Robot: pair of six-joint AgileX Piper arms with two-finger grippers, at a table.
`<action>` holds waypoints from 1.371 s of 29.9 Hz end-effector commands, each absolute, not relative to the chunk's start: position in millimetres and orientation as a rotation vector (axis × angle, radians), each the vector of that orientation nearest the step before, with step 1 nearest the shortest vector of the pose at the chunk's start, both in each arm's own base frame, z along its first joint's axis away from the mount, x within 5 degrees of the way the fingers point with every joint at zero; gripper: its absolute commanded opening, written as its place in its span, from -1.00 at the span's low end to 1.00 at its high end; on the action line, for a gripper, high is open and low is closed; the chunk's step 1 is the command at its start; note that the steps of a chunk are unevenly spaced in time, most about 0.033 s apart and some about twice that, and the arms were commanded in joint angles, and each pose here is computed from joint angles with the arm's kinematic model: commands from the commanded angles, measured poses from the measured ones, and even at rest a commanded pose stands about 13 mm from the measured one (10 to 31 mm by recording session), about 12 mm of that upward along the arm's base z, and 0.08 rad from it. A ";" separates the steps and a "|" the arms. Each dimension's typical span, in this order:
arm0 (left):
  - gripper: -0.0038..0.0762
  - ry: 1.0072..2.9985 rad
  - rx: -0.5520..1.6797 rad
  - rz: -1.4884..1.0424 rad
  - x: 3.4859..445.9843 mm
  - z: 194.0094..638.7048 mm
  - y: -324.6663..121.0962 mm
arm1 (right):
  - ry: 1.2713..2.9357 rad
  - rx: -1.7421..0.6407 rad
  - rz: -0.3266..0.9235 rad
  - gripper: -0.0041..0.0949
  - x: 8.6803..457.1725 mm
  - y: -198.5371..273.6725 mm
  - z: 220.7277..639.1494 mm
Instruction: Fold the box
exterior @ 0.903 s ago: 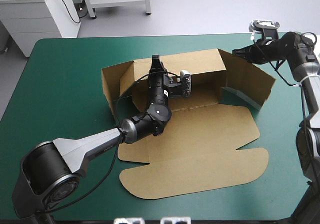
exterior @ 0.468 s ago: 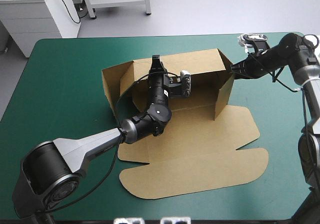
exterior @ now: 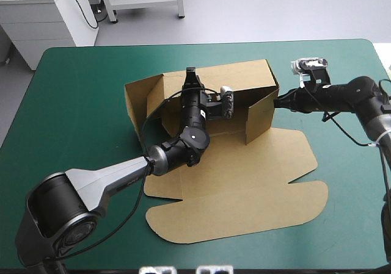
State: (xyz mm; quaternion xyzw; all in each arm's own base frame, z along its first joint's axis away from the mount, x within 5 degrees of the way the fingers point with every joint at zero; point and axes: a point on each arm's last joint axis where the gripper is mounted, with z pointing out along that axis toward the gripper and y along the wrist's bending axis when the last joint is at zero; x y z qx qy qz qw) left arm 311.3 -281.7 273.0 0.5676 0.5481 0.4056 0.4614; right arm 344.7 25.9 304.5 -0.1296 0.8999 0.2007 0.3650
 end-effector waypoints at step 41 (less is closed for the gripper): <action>-0.92 1.288 1.370 0.947 306.9 296.1 -283.7 | 2.011 -0.599 0.361 0.42 343.9 70.9 278.8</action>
